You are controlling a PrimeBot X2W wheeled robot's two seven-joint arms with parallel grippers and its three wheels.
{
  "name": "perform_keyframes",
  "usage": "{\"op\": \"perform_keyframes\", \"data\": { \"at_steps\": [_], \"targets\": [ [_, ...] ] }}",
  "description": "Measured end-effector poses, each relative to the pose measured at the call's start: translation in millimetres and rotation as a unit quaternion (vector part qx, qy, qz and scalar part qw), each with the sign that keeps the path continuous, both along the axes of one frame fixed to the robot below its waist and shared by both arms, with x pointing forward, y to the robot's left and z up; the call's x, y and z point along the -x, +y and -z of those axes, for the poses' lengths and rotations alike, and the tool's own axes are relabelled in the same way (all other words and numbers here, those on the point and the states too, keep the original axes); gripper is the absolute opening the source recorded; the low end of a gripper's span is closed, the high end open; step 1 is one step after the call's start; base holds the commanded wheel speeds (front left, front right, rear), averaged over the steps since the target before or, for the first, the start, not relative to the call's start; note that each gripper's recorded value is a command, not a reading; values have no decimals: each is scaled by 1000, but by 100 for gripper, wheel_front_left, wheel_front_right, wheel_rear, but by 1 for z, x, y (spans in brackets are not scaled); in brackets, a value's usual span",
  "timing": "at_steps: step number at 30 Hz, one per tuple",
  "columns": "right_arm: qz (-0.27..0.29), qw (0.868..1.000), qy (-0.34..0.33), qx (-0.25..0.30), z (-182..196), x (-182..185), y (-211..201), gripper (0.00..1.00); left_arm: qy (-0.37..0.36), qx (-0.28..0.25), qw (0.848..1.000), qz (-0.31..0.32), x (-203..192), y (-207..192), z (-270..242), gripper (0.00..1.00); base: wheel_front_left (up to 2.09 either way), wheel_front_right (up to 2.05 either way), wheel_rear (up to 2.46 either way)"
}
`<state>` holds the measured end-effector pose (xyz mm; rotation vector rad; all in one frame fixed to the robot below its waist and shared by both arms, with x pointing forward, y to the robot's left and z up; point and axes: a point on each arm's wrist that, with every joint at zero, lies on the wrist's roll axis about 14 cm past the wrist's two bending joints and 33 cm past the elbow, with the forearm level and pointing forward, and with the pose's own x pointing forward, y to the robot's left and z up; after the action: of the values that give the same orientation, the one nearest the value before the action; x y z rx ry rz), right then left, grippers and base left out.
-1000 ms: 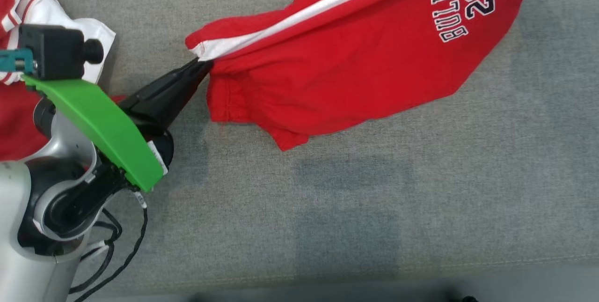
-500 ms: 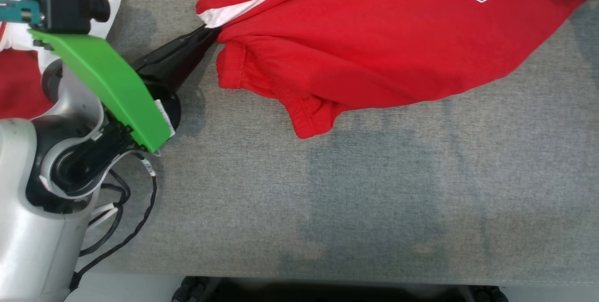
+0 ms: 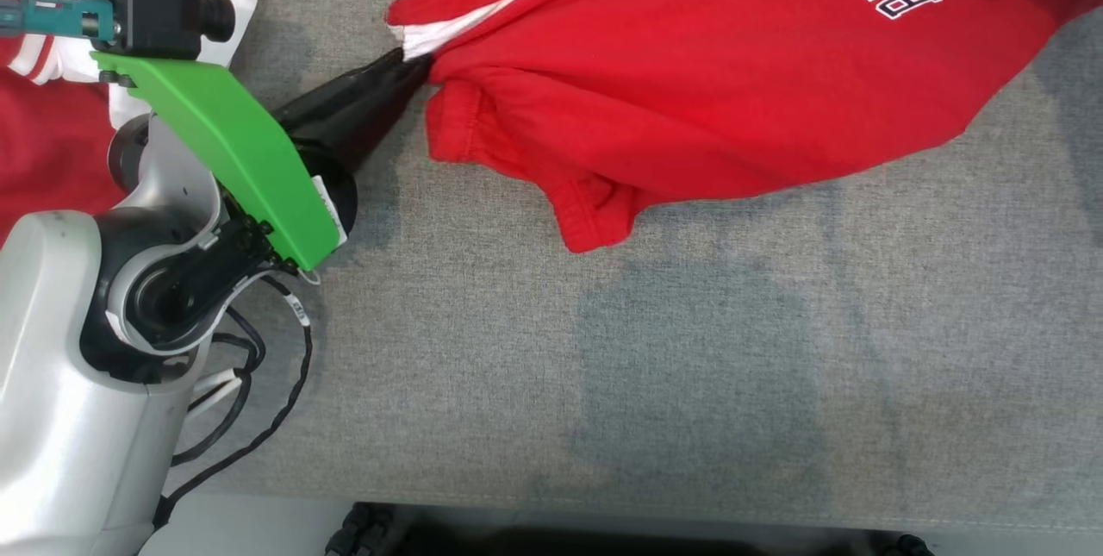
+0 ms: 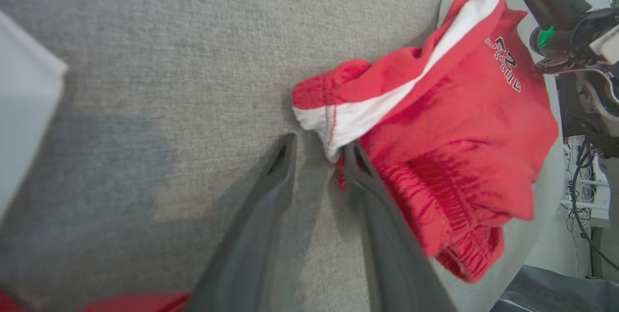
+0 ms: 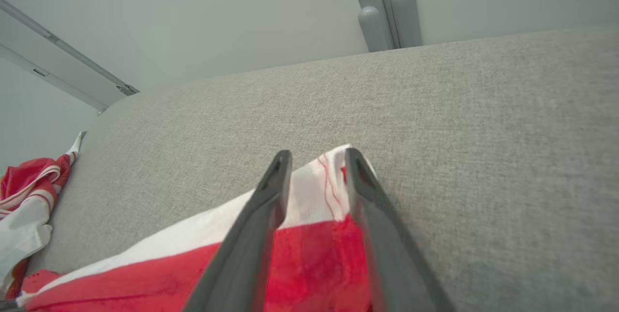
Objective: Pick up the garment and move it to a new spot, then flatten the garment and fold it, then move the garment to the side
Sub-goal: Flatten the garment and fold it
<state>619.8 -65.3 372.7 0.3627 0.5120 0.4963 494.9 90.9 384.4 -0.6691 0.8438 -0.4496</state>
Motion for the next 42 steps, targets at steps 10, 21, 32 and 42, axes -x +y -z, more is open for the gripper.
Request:
{"op": "perform_keyframes", "data": {
  "at_steps": [10,21,32,42],
  "targets": [
    [22,999,-46,0,-27,-2,-12,100,-19,10,1000,-17,7,-5,-14,100,0,0,0],
    [55,998,7,34,-14,57,-58,100,-79,15,990,-117,25,29,-50,100,0,0,0],
    [58,996,56,43,-18,104,-76,100,-21,87,995,-54,80,-37,-57,100,0,0,0],
    [40,995,82,43,0,104,-66,100,-18,93,995,-44,68,-54,-51,100,0,0,0]
  ]
}}
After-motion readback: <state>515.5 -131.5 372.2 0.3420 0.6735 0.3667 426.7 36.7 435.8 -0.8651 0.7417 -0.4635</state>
